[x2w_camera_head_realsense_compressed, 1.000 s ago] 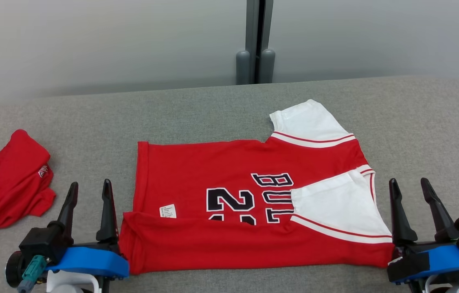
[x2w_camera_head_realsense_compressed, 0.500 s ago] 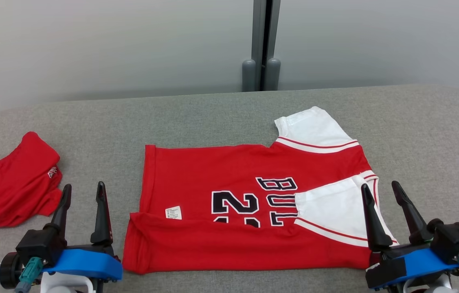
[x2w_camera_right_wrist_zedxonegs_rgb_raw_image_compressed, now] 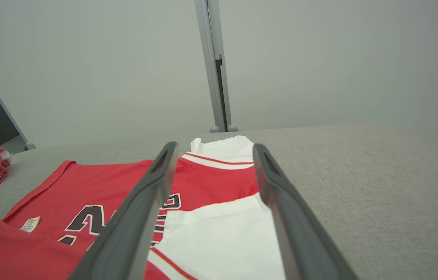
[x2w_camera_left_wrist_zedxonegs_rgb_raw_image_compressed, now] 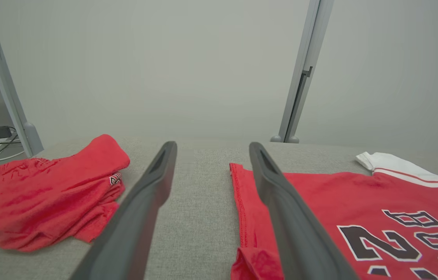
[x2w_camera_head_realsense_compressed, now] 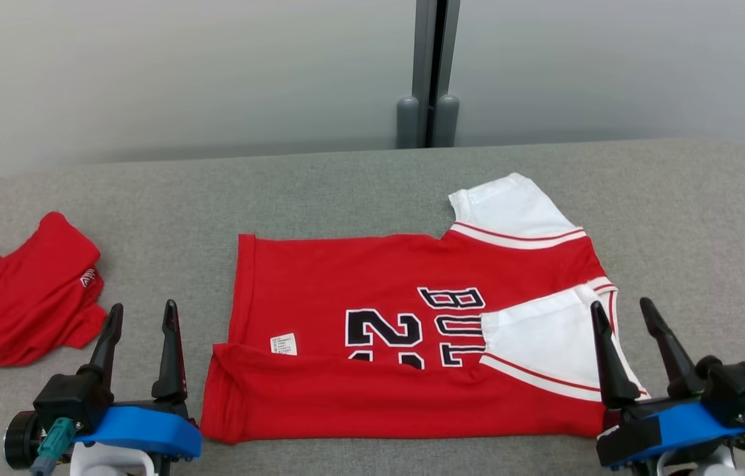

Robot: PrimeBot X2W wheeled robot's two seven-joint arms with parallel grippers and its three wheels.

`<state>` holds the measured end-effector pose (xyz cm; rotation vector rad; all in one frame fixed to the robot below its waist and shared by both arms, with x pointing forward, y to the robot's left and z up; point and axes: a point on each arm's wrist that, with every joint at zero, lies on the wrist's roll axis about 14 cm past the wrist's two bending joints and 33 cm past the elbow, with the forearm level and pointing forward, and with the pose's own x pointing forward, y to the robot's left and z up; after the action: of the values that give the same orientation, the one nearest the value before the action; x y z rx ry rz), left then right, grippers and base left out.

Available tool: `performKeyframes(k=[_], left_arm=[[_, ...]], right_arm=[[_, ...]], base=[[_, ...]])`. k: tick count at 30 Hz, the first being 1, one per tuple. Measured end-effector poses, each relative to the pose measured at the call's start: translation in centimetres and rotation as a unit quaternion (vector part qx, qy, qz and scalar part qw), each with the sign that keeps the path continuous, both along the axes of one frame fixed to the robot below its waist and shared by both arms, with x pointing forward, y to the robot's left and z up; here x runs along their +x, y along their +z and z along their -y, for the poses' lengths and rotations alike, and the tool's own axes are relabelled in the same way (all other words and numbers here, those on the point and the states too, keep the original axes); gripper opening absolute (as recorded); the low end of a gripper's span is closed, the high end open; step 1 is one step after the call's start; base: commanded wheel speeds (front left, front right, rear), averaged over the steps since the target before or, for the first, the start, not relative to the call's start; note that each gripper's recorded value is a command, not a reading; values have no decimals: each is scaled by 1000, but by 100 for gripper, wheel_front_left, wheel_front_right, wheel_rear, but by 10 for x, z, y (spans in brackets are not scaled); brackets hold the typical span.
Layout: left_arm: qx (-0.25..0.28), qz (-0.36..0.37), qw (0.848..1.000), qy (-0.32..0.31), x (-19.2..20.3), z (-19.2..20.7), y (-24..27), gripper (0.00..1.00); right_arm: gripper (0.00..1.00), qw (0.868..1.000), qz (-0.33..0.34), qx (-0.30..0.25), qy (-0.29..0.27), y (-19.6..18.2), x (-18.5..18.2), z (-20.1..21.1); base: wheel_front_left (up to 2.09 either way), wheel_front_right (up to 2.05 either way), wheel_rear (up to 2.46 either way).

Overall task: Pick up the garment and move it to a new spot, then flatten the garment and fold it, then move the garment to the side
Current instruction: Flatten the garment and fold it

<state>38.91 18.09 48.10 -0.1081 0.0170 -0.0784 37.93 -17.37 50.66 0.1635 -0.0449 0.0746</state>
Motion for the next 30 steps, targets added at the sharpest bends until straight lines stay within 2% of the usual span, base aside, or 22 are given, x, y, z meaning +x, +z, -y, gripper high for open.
performKeyframes(k=[3, 6, 12, 16, 21, 30], left_arm=[[1, -5, 1000, -11, 8, 2, -4, 100], [4, 8, 1000, -29, 33, 7, 8, 100], [24, 9, 997, -74, 100, 24, 32, 100], [36, -23, 994, -97, 135, 35, 23, 100], [48, -90, 988, -115, 161, 43, -12, 100], [51, -194, 970, -139, 166, 54, -84, 100]], right_arm=[[100, 1000, 3, -14, -7, 3, 9, 5], [100, 999, 17, -28, -10, 17, 30, 9], [100, 997, 32, -64, -7, 47, 90, 19], [100, 996, 29, -80, 2, 52, 129, 19], [100, 995, -6, -95, 17, 31, 169, 14], [100, 990, -74, -118, 35, -26, 206, 10]], base=[[0, 0, 0], [0, 0, 0], [0, 0, 0], [0, 0, 0], [0, 0, 0], [0, 0, 0]])
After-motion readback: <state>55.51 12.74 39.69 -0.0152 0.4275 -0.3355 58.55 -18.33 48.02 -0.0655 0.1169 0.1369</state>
